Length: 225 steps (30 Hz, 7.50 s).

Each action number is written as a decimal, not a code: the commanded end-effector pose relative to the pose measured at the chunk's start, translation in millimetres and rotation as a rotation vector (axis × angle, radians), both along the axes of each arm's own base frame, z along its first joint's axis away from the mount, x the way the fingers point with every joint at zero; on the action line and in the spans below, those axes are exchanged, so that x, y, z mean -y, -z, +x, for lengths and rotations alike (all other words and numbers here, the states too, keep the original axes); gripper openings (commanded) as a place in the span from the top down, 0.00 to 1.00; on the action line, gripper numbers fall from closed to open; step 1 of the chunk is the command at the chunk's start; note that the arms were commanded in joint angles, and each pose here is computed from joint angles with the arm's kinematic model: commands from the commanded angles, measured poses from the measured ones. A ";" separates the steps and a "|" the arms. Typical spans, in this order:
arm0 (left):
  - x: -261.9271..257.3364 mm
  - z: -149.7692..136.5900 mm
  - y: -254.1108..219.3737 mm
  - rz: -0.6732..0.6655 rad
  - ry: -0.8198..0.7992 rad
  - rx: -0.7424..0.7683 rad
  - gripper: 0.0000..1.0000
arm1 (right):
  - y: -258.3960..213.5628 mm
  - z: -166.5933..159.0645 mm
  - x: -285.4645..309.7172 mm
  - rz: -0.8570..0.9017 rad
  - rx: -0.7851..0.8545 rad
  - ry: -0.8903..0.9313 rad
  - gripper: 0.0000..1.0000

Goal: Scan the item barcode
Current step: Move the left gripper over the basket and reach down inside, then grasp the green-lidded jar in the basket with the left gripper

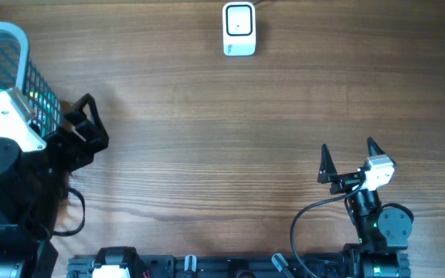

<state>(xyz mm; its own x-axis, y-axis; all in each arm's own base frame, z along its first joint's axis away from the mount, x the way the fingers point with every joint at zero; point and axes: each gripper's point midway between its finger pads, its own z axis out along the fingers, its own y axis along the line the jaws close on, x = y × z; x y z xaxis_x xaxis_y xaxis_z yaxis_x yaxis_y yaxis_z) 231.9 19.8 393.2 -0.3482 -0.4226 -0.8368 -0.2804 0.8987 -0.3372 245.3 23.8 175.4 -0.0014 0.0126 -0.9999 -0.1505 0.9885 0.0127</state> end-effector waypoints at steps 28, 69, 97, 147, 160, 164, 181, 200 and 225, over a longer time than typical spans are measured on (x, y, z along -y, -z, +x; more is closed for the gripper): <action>-54.7 -77.8 -1.7 0.003 -0.365 0.037 0.00 | 5.1 1.8 0.8 -0.012 -0.020 0.007 0.00; -170.7 -9.2 91.9 -0.145 -0.875 -0.353 0.00 | 10.9 3.1 0.8 -0.012 -0.045 0.007 0.00; -259.3 -56.5 259.2 -0.559 -1.194 -0.842 0.00 | 10.9 3.1 0.8 -0.012 -0.045 0.007 0.00; -285.4 -122.9 323.2 -0.783 -1.761 -0.837 0.36 | 10.8 3.1 0.8 -0.011 -0.045 0.007 0.00; -313.2 -66.3 280.1 -0.748 -1.411 -0.740 0.32 | 10.8 3.1 0.8 -0.012 -0.045 0.007 0.01; -313.3 -41.9 224.6 -0.690 -1.358 -0.627 0.31 | 10.8 3.1 0.8 -0.012 -0.045 0.007 0.00; -313.2 -78.1 265.8 -0.646 -1.382 -0.710 0.00 | 10.8 3.1 0.8 -0.012 -0.045 0.007 0.00; -334.9 -87.9 329.4 -0.537 -1.451 -0.726 0.05 | 10.8 3.1 0.8 -0.012 -0.045 0.007 0.00; -249.8 7.0 88.9 -0.425 -1.040 -0.200 0.43 | 10.9 3.1 0.8 -0.012 -0.045 0.007 0.00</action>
